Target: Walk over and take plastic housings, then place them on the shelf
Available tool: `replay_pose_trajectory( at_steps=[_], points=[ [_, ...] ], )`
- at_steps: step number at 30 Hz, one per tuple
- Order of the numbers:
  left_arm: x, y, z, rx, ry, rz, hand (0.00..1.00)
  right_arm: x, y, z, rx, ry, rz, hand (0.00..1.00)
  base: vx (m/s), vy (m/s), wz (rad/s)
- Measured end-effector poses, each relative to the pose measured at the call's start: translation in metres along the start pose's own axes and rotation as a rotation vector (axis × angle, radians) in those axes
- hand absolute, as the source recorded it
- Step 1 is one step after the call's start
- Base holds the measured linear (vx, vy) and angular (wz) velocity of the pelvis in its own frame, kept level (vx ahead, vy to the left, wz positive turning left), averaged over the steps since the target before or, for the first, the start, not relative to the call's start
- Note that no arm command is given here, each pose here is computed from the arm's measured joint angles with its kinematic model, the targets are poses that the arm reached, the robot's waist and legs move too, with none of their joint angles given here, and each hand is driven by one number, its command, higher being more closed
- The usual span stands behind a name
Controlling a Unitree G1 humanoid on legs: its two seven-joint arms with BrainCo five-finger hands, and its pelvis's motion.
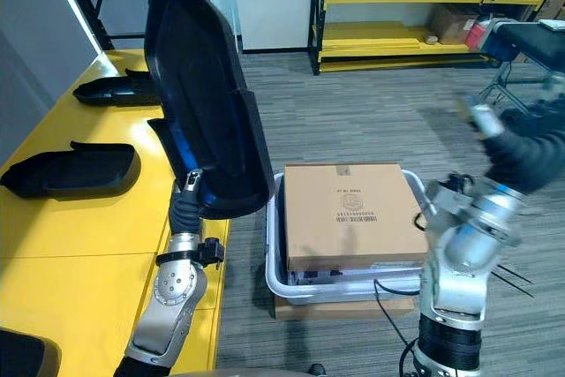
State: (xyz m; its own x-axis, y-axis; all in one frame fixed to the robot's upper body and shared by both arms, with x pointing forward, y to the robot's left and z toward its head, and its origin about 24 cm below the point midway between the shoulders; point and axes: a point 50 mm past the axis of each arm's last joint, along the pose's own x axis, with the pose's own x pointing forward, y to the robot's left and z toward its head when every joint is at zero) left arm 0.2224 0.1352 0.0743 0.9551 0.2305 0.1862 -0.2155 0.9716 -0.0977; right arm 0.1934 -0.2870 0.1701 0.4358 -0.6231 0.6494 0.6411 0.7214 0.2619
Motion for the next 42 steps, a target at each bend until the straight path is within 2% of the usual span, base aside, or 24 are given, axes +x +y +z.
replay_pose_trajectory(
  at_steps=[1,3,4,6,10,13,16,23,31,34,38,42],
  points=[
    [-0.001,0.002,-0.001,0.003,0.005,0.006,1.0,-0.006,-0.007,-0.012,-0.041,0.061,-0.008,0.0,-0.02,0.007,-0.06],
    [-0.004,0.009,-0.001,0.016,0.009,0.032,1.0,-0.046,-0.043,-0.062,-0.227,0.375,-0.029,0.0,-0.01,0.002,-0.02],
    [-0.005,0.01,-0.001,0.02,0.007,0.037,1.0,-0.059,-0.053,-0.074,-0.27,0.46,-0.037,0.0,0.0,0.0,0.0],
    [-0.008,0.014,0.002,0.037,-0.007,0.048,1.0,-0.115,-0.09,-0.109,-0.396,0.787,-0.077,0.0,0.0,0.0,0.0],
    [-0.009,0.014,0.005,0.033,-0.029,0.032,1.0,-0.196,-0.123,-0.127,-0.474,1.168,-0.061,0.0,-0.01,0.003,-0.01],
    [-0.011,0.013,0.007,0.031,-0.036,0.008,1.0,-0.25,-0.133,-0.13,-0.502,1.419,0.023,0.0,-0.03,0.013,-0.04],
    [-0.013,0.013,0.006,0.04,-0.032,-0.012,1.0,-0.282,-0.135,-0.126,-0.497,1.573,0.07,0.0,-0.05,0.009,-0.03],
    [-0.019,0.016,0.001,0.065,-0.006,-0.033,1.0,-0.301,-0.121,-0.128,-0.494,1.659,0.204,0.0,-0.05,0.005,0.07],
    [-0.018,0.007,0.002,0.039,-0.015,-0.05,1.0,-0.311,-0.116,-0.129,-0.514,1.712,0.257,0.0,0.01,0.001,0.7],
    [-0.016,-0.005,0.007,0.009,-0.036,-0.079,1.0,-0.309,-0.112,-0.132,-0.526,1.7,0.299,0.0,-0.05,-0.038,1.53],
    [-0.016,-0.004,0.009,-0.004,-0.043,-0.026,1.0,-0.296,-0.09,-0.145,-0.52,1.639,0.346,0.0,-0.14,-0.009,1.23],
    [-0.017,-0.007,0.016,0.0,-0.091,0.032,1.0,-0.299,-0.091,-0.143,-0.529,1.639,0.36,0.0,-0.03,0.097,1.36]
  ],
)
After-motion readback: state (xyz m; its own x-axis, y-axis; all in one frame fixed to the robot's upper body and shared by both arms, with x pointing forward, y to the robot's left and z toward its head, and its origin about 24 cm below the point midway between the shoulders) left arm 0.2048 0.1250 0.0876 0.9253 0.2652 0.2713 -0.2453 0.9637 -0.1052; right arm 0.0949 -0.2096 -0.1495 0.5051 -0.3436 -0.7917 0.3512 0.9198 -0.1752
